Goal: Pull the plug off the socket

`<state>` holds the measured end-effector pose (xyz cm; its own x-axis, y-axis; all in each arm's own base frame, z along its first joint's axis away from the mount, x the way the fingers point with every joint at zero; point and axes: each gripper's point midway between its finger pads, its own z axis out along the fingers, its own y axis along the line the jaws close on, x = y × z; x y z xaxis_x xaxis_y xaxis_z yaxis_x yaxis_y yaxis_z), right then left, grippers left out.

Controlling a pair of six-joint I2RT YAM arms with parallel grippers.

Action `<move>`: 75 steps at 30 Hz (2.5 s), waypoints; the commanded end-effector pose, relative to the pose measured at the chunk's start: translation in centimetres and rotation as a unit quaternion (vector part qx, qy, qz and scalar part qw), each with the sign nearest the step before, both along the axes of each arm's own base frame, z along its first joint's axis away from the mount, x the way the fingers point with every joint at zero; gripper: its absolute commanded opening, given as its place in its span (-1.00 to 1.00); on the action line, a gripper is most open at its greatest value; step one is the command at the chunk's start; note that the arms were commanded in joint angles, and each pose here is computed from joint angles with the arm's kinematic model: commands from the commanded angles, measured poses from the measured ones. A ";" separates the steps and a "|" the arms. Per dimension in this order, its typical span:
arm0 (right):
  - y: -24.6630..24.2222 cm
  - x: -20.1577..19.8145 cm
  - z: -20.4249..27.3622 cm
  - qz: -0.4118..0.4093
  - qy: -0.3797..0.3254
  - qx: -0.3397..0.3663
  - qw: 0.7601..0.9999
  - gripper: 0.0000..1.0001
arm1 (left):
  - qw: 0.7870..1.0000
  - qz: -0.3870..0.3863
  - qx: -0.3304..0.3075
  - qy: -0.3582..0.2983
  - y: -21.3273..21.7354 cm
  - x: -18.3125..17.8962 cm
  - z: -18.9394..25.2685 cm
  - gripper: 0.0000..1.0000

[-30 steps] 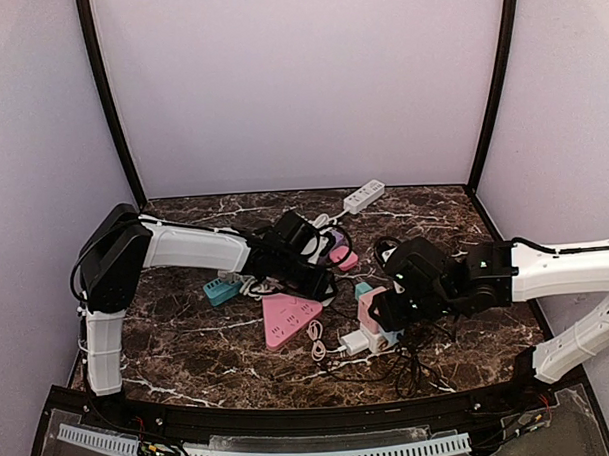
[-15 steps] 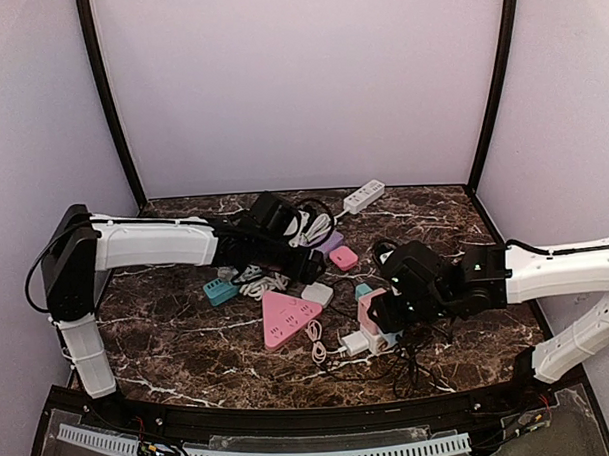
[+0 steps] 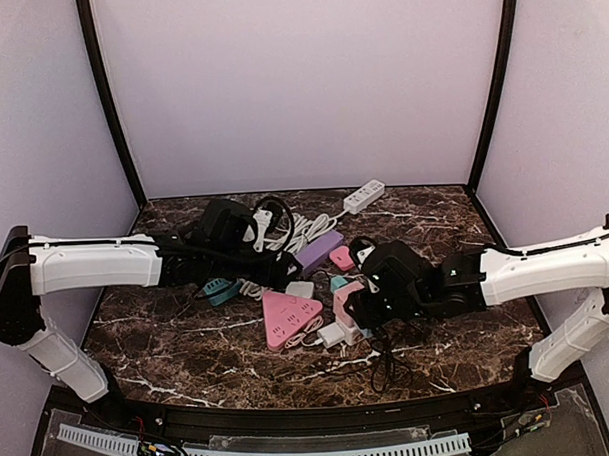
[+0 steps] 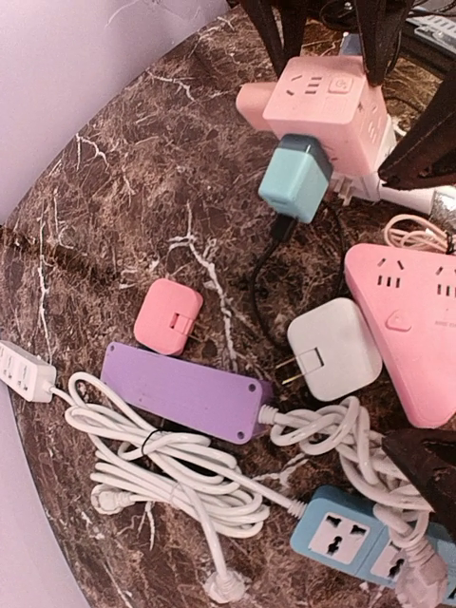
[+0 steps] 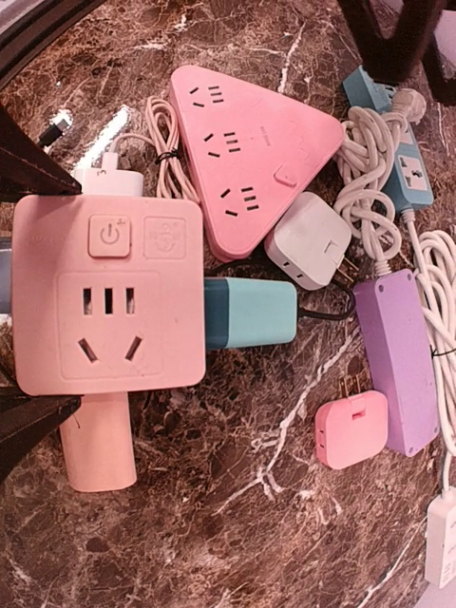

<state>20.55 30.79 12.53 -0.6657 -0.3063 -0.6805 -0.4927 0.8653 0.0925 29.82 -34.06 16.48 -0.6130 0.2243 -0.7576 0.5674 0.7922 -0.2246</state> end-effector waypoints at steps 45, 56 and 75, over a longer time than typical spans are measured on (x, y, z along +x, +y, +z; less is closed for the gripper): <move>-1.3 -3.5 -2.1 0.011 0.036 0.013 0.999 0.32 | 0.993 -0.112 0.041 0.019 -10.5 -7.9 -3.6 0.79; -1.1 -3.4 -2.5 0.008 0.036 0.014 0.999 0.20 | 0.991 -0.122 0.061 0.017 -10.7 -8.2 -4.5 0.70; -1.2 -3.3 -3.2 0.005 0.039 0.008 0.999 -0.35 | 0.986 -0.149 0.076 -0.004 -10.9 -8.3 -4.4 0.26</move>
<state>17.06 29.86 9.71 -0.7170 -0.3002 -0.6291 -0.5028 0.8478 0.1685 21.56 -44.89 11.96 -0.5254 0.4717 -0.7081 0.7624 0.6306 -0.1455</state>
